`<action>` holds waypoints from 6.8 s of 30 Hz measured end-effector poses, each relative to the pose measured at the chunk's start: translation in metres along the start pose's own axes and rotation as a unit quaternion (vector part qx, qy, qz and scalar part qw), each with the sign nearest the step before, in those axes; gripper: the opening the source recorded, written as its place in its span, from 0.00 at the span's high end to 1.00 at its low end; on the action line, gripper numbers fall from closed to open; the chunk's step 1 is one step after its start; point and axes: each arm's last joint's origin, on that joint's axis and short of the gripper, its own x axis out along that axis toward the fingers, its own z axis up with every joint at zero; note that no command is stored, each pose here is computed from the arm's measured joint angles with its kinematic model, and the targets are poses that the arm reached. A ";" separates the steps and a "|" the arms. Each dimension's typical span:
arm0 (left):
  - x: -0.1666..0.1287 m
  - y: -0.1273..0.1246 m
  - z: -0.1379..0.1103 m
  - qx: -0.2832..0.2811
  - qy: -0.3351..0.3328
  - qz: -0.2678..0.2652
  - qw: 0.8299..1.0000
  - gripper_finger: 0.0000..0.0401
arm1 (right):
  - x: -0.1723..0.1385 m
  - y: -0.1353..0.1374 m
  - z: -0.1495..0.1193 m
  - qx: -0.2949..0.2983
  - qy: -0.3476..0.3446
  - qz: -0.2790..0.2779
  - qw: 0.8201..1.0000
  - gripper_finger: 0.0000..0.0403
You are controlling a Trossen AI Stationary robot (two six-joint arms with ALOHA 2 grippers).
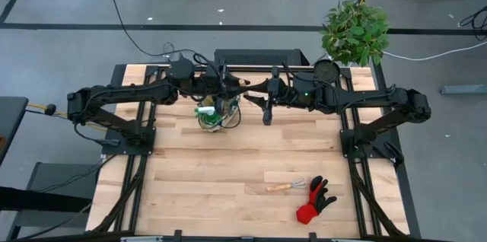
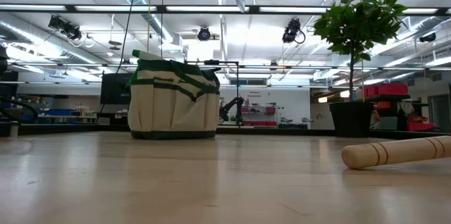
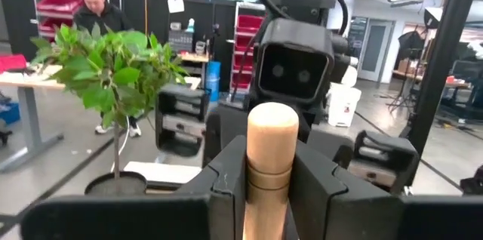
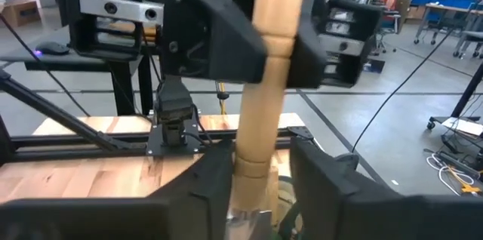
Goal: Pick & Place Garden tools in Gardening bag
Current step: Put the brown trowel into the gardening bag, then put the brown hand rake into the gardening bag
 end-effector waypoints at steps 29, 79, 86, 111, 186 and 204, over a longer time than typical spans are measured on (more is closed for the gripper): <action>-0.066 0.008 0.022 0.012 0.101 0.103 0.989 0.81 | -0.026 -0.005 0.019 0.015 -0.024 -0.012 1.000 0.49; -0.090 0.054 -0.112 -0.023 0.161 0.161 0.973 0.78 | -0.025 -0.006 0.018 0.016 -0.020 -0.033 0.999 0.50; -0.087 0.056 -0.117 -0.018 0.165 0.166 0.972 0.81 | -0.025 -0.006 0.018 0.015 -0.020 -0.034 0.999 0.50; -0.085 0.056 -0.114 -0.038 0.157 0.173 0.972 0.71 | -0.025 -0.006 0.018 0.011 -0.020 -0.033 0.999 0.50; -0.072 -0.033 -0.012 -0.022 0.170 0.064 0.983 0.56 | -0.045 0.116 -0.062 -0.044 0.332 0.221 0.916 0.50; -0.073 -0.033 -0.013 -0.007 0.174 0.066 0.983 0.56 | -0.053 0.170 -0.098 -0.017 0.434 0.235 0.870 0.43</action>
